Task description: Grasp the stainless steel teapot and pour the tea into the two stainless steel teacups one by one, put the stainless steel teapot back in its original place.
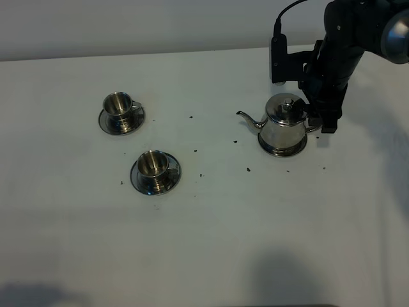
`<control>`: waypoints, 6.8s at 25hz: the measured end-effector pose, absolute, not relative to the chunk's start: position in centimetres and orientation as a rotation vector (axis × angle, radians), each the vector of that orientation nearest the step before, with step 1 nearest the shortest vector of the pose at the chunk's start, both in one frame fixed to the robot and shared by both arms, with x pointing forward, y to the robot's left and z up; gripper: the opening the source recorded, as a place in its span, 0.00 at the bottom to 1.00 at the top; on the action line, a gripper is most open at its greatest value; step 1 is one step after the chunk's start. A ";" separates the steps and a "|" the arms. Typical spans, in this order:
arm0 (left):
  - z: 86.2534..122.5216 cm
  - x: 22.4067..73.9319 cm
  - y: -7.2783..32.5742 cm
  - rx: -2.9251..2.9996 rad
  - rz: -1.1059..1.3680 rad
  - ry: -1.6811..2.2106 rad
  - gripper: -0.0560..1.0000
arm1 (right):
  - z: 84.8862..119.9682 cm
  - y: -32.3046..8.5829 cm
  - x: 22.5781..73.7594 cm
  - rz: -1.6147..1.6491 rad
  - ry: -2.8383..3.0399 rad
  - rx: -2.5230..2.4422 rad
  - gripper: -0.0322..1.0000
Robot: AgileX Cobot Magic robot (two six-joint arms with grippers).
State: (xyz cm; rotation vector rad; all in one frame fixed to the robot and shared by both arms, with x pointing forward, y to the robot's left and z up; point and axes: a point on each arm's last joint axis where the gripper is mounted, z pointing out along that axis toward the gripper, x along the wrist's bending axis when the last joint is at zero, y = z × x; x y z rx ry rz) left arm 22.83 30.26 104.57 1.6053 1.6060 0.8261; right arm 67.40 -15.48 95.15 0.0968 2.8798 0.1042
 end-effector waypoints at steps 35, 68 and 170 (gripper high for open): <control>104.6 22.8 30.3 1.608 0.827 1.604 0.48 | 93.7 -14.5 67.3 0.032 2.891 0.039 0.21; 104.6 22.8 30.3 1.606 0.826 1.606 0.48 | 99.0 -12.5 66.5 0.209 2.802 0.227 0.20; 104.6 22.8 30.3 1.606 0.827 1.606 0.48 | 92.3 8.4 69.3 -0.141 1.973 -0.524 0.20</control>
